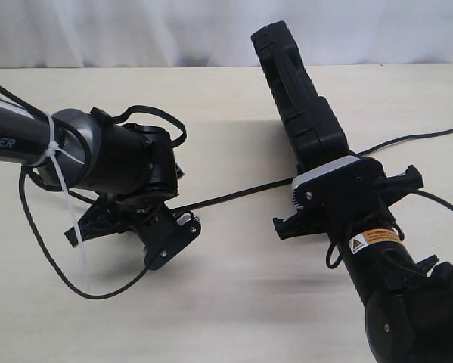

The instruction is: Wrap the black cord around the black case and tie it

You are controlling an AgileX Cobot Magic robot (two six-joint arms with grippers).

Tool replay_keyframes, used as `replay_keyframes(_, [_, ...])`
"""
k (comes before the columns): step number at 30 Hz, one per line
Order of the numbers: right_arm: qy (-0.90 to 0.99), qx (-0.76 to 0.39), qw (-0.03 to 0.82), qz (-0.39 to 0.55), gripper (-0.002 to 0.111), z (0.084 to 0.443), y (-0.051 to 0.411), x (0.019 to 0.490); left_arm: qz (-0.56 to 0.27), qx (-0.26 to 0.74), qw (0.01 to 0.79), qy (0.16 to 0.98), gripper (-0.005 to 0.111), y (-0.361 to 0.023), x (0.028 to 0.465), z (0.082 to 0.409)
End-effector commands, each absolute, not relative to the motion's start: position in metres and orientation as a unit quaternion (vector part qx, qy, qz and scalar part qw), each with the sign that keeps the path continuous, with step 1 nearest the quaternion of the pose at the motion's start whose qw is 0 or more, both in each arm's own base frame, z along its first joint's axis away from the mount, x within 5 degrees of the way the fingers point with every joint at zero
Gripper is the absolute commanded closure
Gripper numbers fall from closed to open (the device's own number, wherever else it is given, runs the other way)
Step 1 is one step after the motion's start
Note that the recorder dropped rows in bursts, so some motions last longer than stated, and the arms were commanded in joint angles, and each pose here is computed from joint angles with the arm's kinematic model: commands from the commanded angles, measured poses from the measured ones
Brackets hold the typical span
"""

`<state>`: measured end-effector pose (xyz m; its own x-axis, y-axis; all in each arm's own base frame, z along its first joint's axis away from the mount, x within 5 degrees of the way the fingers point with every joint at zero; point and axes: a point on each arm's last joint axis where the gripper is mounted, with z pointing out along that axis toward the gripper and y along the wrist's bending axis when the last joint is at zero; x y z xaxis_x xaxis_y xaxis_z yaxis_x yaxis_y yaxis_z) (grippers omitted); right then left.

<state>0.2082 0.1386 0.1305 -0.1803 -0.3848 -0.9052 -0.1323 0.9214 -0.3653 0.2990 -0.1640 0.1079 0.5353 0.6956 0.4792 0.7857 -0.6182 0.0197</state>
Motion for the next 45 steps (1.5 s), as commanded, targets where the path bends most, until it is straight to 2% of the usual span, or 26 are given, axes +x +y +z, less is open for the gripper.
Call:
replay_keyframes(1, [0.795,-0.168,0.575,-0.090,0.104,0.120,0.136,0.205,-0.227,-0.866,0.115,-0.430,0.107,-0.160,0.298,0.107])
replay_keyframes(9, [0.795,-0.168,0.575,-0.090,0.104,0.120,0.136,0.205,-0.219,-0.863,0.112,-0.440,0.107,-0.161,0.296,0.107])
replay_keyframes(17, [0.796,-0.169,0.574,-0.090,0.104,0.120,0.136,0.205,-0.204,-0.866,0.074,-0.451,0.106,-0.168,0.297,0.104])
replay_keyframes(20, [0.796,-0.169,0.574,-0.090,0.104,0.120,0.136,0.205,-0.198,-0.865,0.053,-0.457,0.097,-0.171,0.298,0.103])
replay_keyframes(26, [0.796,-0.169,0.574,-0.090,0.104,0.120,0.136,0.205,-0.195,-0.811,-0.030,-0.551,0.059,-0.181,0.303,0.103])
replay_keyframes(28, [0.797,-0.169,0.573,-0.090,0.104,0.119,0.137,0.205,-0.194,-0.800,-0.035,-0.567,0.055,-0.181,0.303,0.103])
replay_keyframes(33, [0.800,-0.170,0.568,-0.088,0.104,0.118,0.137,0.205,-0.214,-0.766,-0.024,-0.606,0.056,-0.176,0.304,0.106])
replay_keyframes(36, [0.800,-0.170,0.568,-0.088,0.104,0.118,0.137,0.205,-0.290,-0.696,0.003,-0.657,0.056,-0.171,0.314,0.125])
replay_keyframes(39, [0.800,-0.170,0.568,-0.088,0.104,0.118,0.137,0.205,-0.340,-0.557,-0.050,-0.756,0.056,-0.174,0.331,0.152])
replay_keyframes(43, [0.803,-0.171,0.564,-0.087,0.104,0.117,0.137,0.204,-0.335,-0.372,-0.128,-0.856,0.056,-0.181,0.346,0.182])
replay_keyframes(45, [0.803,-0.171,0.564,-0.087,0.104,0.117,0.137,0.204,-0.307,-0.284,-0.134,-0.898,0.056,-0.183,0.346,0.189])
